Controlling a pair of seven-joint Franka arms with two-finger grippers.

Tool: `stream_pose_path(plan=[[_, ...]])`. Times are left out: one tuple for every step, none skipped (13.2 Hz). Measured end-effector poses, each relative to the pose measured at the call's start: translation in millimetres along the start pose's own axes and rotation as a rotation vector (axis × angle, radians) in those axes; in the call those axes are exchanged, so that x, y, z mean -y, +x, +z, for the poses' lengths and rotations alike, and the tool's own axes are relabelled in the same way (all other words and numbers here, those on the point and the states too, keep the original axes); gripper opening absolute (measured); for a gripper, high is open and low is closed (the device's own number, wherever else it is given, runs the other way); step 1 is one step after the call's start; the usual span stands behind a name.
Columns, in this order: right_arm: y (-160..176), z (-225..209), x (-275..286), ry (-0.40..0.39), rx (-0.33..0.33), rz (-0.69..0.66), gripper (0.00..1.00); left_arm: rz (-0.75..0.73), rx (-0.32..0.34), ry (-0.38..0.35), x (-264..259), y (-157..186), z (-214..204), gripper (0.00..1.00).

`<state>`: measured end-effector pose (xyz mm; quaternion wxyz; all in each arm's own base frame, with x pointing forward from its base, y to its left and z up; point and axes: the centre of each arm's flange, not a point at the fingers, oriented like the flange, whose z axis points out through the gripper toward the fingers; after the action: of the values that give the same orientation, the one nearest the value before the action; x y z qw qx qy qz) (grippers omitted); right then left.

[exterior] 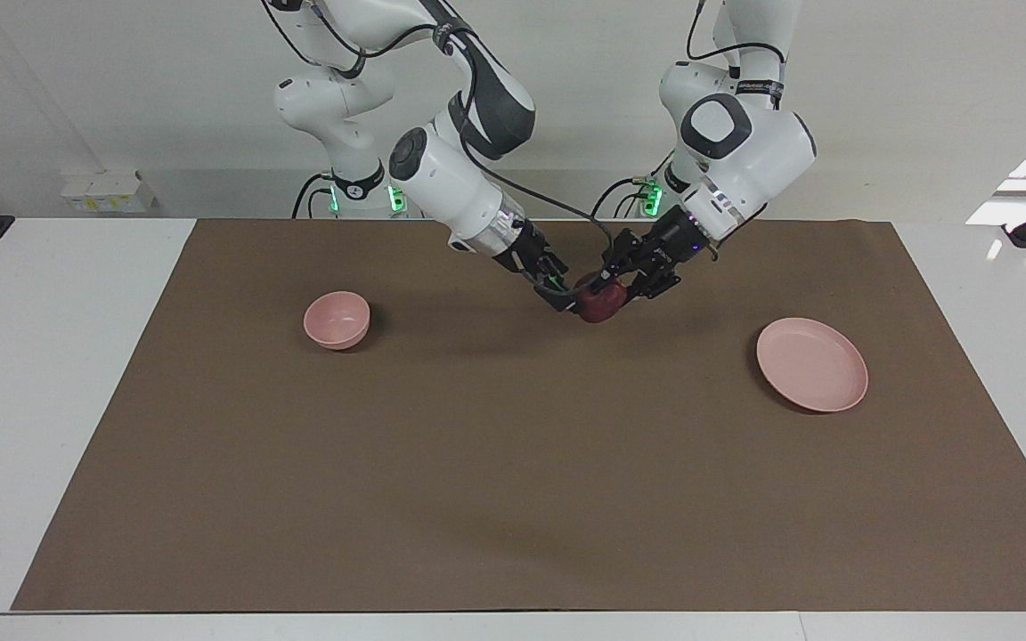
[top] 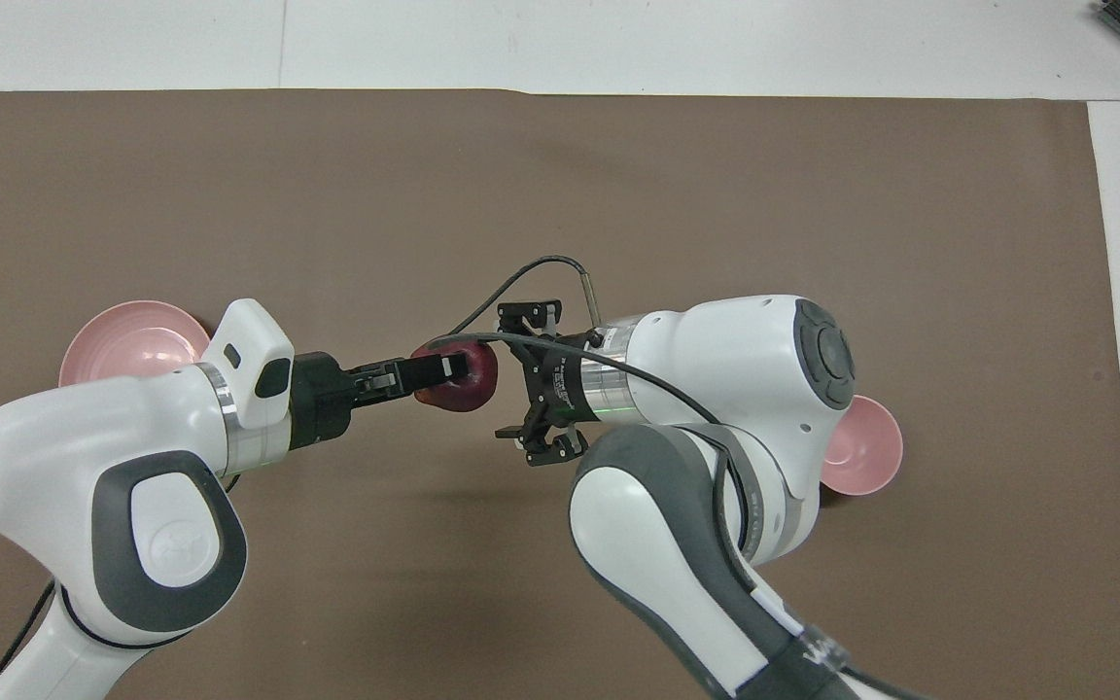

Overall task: Move apple from plate to bowl
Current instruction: 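Close the right gripper on the apple held by the left gripper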

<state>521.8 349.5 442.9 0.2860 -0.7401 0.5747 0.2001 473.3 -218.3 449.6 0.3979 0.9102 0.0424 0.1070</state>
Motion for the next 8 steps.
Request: stream_pose_path(plan=[[-1, 0, 0, 0.001, 0.001, 0.001, 1.00, -0.001, 0.004, -0.001, -2, -2, 1, 0.62], [-2, 0, 0, 0.001, 0.001, 0.000, 1.00, -0.002, 0.011, -0.003, -5, -4, 4, 0.62], [-3, 1, 0, 0.003, 0.001, 0.000, 1.00, -0.003, 0.017, -0.006, -9, -8, 7, 0.62], [-5, 2, 1, 0.020, -0.002, 0.007, 1.00, -0.005, 0.021, -0.009, -12, -10, 8, 0.62], [-6, 3, 2, 0.039, -0.007, 0.021, 1.00, -0.008, 0.023, -0.011, -14, -11, 9, 0.62], [-7, 6, 1, 0.040, -0.008, 0.029, 1.00, -0.010, 0.023, -0.012, -14, -11, 9, 0.62], [-8, 9, 1, 0.041, -0.009, 0.032, 1.00, -0.011, 0.023, -0.013, -15, -11, 9, 0.62], [-8, 10, 1, 0.040, -0.010, 0.033, 1.00, -0.011, 0.024, -0.013, -15, -12, 9, 0.62]])
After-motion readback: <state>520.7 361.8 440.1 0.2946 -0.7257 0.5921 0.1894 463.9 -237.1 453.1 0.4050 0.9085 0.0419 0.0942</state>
